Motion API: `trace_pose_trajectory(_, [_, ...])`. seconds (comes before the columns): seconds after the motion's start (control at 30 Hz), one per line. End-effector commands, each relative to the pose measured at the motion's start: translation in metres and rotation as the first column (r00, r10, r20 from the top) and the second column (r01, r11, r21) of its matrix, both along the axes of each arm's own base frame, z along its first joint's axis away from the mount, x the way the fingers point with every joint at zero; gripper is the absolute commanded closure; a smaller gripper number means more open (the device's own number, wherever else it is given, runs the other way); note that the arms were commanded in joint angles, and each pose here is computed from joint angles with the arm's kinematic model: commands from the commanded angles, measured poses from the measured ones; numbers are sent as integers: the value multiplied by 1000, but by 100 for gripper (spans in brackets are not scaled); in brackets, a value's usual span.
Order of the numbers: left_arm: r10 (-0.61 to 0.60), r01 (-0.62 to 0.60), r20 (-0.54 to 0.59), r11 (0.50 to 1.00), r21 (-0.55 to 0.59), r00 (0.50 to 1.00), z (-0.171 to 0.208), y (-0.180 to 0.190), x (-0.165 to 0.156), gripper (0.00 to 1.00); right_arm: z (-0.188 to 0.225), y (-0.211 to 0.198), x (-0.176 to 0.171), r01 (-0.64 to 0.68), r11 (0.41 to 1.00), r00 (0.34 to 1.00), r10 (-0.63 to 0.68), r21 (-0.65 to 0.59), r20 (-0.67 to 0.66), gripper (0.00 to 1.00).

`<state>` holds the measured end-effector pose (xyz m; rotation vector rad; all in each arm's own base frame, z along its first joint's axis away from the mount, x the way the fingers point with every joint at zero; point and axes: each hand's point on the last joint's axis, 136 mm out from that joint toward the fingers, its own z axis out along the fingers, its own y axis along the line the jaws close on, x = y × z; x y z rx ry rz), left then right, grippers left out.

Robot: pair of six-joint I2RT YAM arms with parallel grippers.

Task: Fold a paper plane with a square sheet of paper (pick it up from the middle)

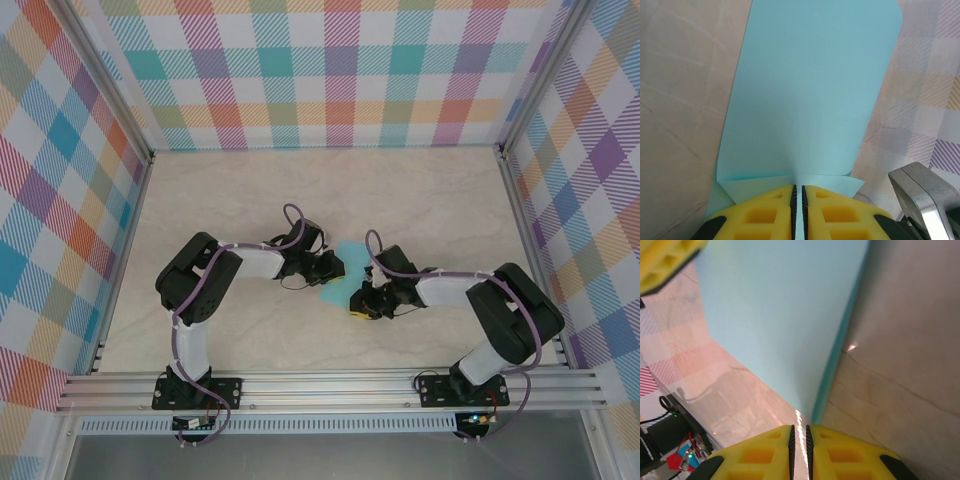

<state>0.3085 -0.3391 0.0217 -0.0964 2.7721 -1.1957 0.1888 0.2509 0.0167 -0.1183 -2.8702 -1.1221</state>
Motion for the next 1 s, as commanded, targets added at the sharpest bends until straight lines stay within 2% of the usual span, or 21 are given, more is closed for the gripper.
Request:
trace_pose_trajectory(0.0, [11,-3,-68,994,113,998,-30,19,-13,86,1,-14,-7,-1,997,1000,1,-75,2,83])
trace_pose_trajectory(0.13, [8,-3,-55,996,89,998,-21,14,-10,85,21,-18,23,100,992,993,-95,-72,69,80])
trace_pose_trajectory(0.27, [1,1,-34,998,64,999,-7,10,-6,84,29,-31,55,234,969,970,-227,-77,91,71])
trace_pose_trajectory(0.3, [0,2,-27,998,60,1000,-3,8,-5,84,29,-34,61,258,963,964,-251,-75,91,66])
trace_pose_trajectory(0.4, [-3,3,-14,999,52,1000,3,6,-2,84,28,-38,76,303,951,951,-298,-64,80,61])
trace_pose_trajectory(0.77, [-3,2,6,999,35,1000,12,2,5,83,27,-12,99,253,966,966,-255,46,42,60])
trace_pose_trajectory(0.97, [-2,2,6,999,34,1000,11,1,5,83,18,-9,98,244,968,969,-245,52,18,61])
